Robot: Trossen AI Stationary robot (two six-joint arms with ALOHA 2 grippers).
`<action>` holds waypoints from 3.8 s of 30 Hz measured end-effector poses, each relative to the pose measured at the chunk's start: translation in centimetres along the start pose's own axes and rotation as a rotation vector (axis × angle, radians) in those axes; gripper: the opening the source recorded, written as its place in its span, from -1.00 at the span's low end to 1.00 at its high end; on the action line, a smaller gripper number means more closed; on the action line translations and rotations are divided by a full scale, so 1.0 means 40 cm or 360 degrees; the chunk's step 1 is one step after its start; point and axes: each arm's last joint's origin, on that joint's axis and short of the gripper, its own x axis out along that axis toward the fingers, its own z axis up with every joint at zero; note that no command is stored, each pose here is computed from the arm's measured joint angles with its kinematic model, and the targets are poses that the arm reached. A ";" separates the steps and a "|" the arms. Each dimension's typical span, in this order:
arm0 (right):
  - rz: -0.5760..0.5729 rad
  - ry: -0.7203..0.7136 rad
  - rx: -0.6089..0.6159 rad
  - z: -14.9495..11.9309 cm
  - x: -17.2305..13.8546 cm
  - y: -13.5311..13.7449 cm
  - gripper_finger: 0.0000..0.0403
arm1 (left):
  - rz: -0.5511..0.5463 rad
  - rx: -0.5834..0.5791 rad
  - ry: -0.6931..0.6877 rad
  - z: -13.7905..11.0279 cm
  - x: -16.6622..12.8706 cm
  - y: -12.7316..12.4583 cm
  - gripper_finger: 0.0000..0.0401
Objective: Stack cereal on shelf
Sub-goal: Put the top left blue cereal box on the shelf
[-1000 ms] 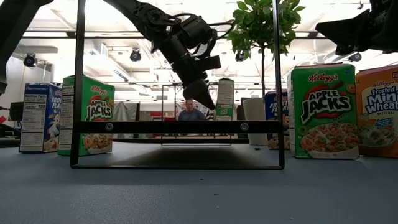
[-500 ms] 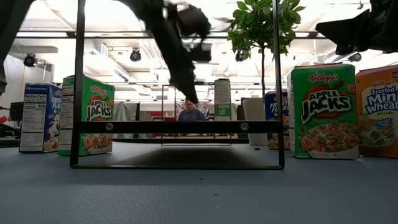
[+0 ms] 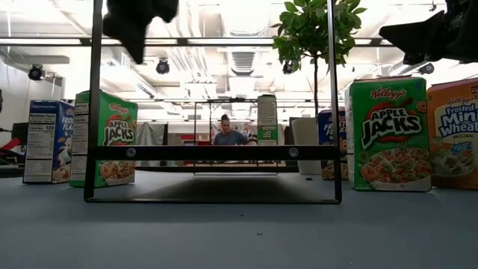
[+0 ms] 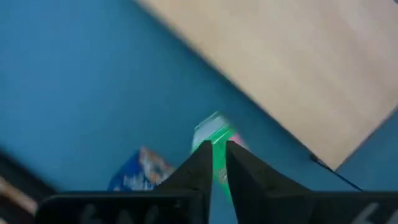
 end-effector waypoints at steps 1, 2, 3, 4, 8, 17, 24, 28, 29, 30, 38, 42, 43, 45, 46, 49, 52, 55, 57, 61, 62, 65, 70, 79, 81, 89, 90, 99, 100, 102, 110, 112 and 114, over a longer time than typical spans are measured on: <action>0.0000 0.0000 -0.0003 0.000 0.000 0.000 -0.96 | 0.0008 -0.0079 0.0002 -0.016 0.000 0.015 -0.77; 0.0000 0.0000 -0.0003 0.000 0.000 0.000 -0.96 | 0.0025 -0.0147 0.0004 -0.033 0.004 0.030 -0.71; 0.0000 0.0000 -0.0003 0.000 0.000 0.000 -0.96 | 0.0050 -0.0206 0.0022 -0.052 0.010 0.046 -0.64; 0.0000 0.0000 -0.0003 0.000 0.000 0.000 -0.96 | 0.0070 -0.0265 0.0036 -0.071 0.018 0.064 -0.56; 0.0000 0.0001 -0.0004 0.000 0.000 0.000 -0.96 | 0.0134 -0.0522 0.0072 -0.140 0.049 0.125 -0.22; -0.0003 -0.0008 -0.0002 0.001 0.000 0.000 -0.96 | 0.0058 -0.0722 0.0013 -0.206 0.099 0.176 0.35; -0.0005 -0.0013 0.0001 0.002 0.000 -0.001 -0.96 | 0.0138 -0.0712 0.0024 -0.201 0.114 0.170 0.34; -0.0006 -0.0014 0.0001 0.002 0.000 -0.001 -0.96 | 0.0213 -0.0698 0.0062 -0.200 0.124 0.168 0.30; -0.0006 -0.0014 0.0001 0.002 0.000 -0.001 -0.96 | 0.0234 -0.0695 0.0075 -0.201 0.126 0.168 0.30; -0.0006 -0.0014 0.0001 0.002 0.000 -0.001 -0.96 | 0.0252 -0.0694 0.0087 -0.202 0.128 0.169 0.29; -0.0006 -0.0015 0.0001 0.002 0.000 -0.001 -0.96 | 0.0211 -0.0677 0.0064 -0.187 0.107 0.155 0.29; -0.0006 -0.0016 0.0002 0.002 0.000 -0.001 -0.96 | 0.0214 -0.0681 0.0065 -0.189 0.106 0.153 0.29; -0.0006 -0.0016 0.0001 0.002 0.000 -0.001 -0.96 | 0.0222 -0.0686 0.0070 -0.191 0.107 0.154 0.29; -0.0006 -0.0015 0.0002 0.002 0.000 -0.001 -0.96 | 0.0247 -0.0694 0.0085 -0.197 0.112 0.155 0.29; -0.0006 -0.0015 0.0002 0.002 0.000 -0.001 -0.96 | 0.0252 -0.0696 0.0087 -0.199 0.115 0.155 0.29; -0.0005 -0.0015 0.0002 0.002 0.000 -0.001 -0.96 | 0.0267 -0.0697 0.0095 -0.208 0.123 0.153 0.29; -0.0006 -0.0016 0.0002 0.002 0.000 -0.001 -0.96 | 0.0273 -0.0694 0.0088 -0.214 0.130 0.147 0.28; -0.0006 -0.0015 0.0002 0.002 0.000 -0.001 -0.96 | 0.0298 -0.0684 0.0075 -0.219 0.136 0.139 0.22; -0.0006 -0.0015 0.0002 0.002 0.000 -0.001 -0.96 | 0.0315 -0.0673 0.0081 -0.220 0.142 0.131 0.16; -0.0006 -0.0016 0.0002 0.002 0.000 -0.001 -0.96 | 0.0354 -0.0643 0.0102 -0.218 0.158 0.117 0.00; -0.0006 -0.0016 0.0002 0.002 0.000 -0.001 -0.96 | 0.0362 -0.0639 0.0107 -0.217 0.162 0.114 -0.03; -0.0006 -0.0016 0.0002 0.002 0.000 -0.001 -0.96 | 0.0372 -0.0635 0.0113 -0.215 0.166 0.110 -0.14; -0.0006 -0.0016 0.0002 0.002 0.000 -0.001 -0.96 | 0.0355 -0.0569 0.0110 -0.210 0.146 0.109 -0.22; -0.0006 -0.0017 0.0002 0.003 0.000 -0.001 -0.96 | 0.0202 -0.0122 -0.0405 -0.101 -0.027 0.048 -0.23; -0.0006 -0.0018 0.0003 0.003 0.000 -0.001 -0.96 | 0.0203 -0.0003 -0.0507 -0.067 -0.065 0.024 -0.23; -0.0007 -0.0019 0.0003 0.003 0.000 -0.001 -0.96 | 0.0220 0.0712 -0.0617 0.077 -0.116 -0.118 -0.23; -0.0007 -0.0019 0.0003 0.003 0.000 -0.001 -0.96 | 0.0225 0.0844 -0.0590 0.093 -0.107 -0.138 -0.23; -0.0007 -0.0019 0.0002 0.003 0.000 -0.001 -0.96 | 0.0169 0.1783 -0.0349 0.195 0.024 -0.281 -0.23; -0.0007 -0.0018 0.0001 0.003 0.000 -0.001 -0.96 | 0.0157 0.1842 -0.0334 0.203 0.034 -0.288 -0.23; -0.0007 -0.0018 0.0002 0.003 0.000 -0.001 -0.96 | 0.0099 0.1962 -0.0290 0.213 0.055 -0.297 -0.23; -0.0006 -0.0018 0.0000 0.003 0.000 -0.001 -0.96 | -0.0050 0.2049 -0.0224 0.265 0.105 -0.284 -0.24; -0.0006 -0.0018 0.0000 0.003 0.000 -0.001 -0.96 | -0.0043 0.2013 -0.0239 0.280 0.117 -0.274 -0.22; -0.0006 -0.0018 -0.0003 0.003 0.000 -0.001 -0.96 | -0.0037 0.1987 -0.0259 0.293 0.127 -0.266 -0.20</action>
